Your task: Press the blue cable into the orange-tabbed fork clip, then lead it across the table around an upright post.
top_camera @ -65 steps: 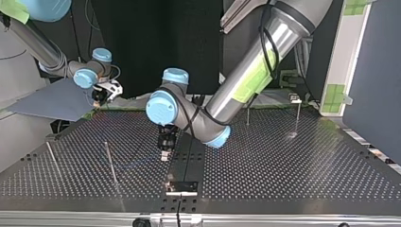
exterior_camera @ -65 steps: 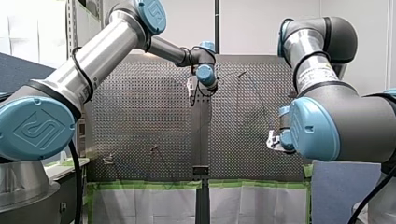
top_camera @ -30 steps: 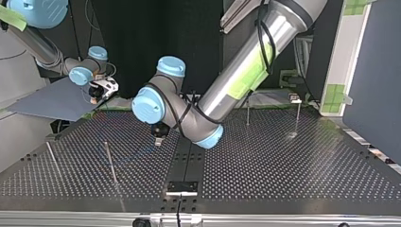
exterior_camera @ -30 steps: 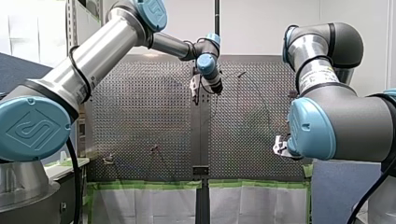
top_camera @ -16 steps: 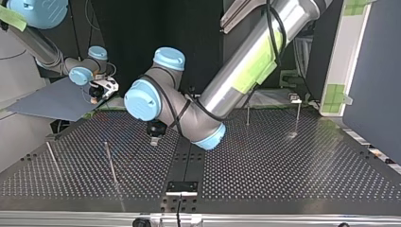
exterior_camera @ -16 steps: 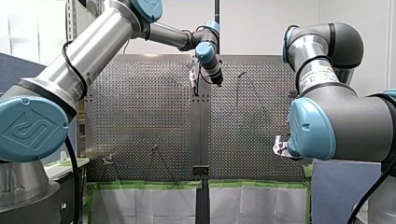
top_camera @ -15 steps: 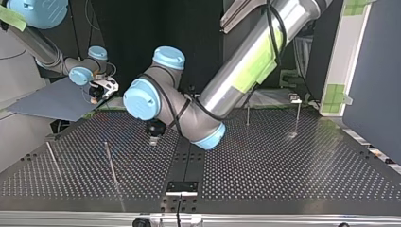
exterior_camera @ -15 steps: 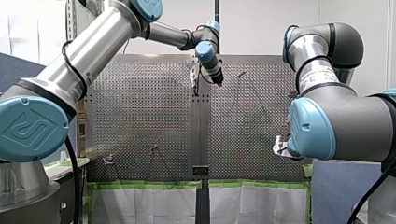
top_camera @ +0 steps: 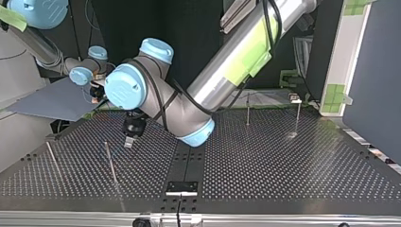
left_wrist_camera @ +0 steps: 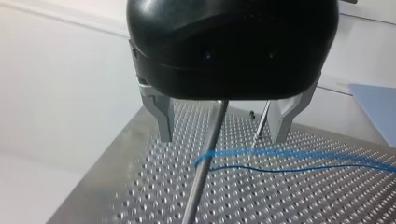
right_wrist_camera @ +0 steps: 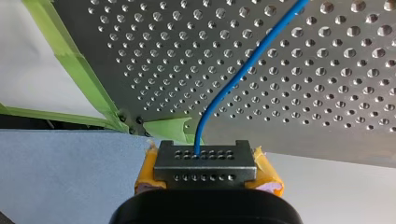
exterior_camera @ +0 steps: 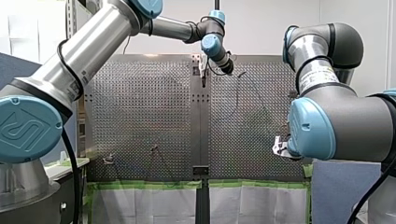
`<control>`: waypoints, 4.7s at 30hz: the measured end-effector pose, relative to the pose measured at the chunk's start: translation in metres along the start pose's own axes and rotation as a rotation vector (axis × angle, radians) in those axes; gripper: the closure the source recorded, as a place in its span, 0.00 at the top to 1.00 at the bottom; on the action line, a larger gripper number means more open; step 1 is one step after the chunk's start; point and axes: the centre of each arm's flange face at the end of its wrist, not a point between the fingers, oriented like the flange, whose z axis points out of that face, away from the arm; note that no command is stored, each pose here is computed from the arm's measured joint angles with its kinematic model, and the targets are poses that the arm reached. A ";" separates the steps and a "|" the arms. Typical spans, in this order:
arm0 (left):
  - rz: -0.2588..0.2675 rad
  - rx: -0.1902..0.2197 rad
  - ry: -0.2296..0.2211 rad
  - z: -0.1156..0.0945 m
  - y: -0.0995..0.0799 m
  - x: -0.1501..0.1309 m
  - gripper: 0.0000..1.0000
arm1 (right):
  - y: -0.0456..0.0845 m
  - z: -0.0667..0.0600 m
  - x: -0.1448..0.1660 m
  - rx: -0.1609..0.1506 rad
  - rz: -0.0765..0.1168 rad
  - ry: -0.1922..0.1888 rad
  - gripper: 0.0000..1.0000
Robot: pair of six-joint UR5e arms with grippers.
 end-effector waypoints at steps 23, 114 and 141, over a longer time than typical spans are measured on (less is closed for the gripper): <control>0.082 -0.031 0.045 -0.011 -0.006 0.006 1.00 | -0.003 0.000 -0.001 0.014 0.000 -0.001 0.00; -0.240 0.012 -0.404 -0.190 0.030 -0.038 1.00 | -0.010 -0.002 -0.002 0.029 -0.005 -0.002 0.00; -0.332 -0.042 -0.367 -0.191 0.056 0.069 1.00 | -0.010 -0.002 -0.002 0.029 -0.006 0.000 0.00</control>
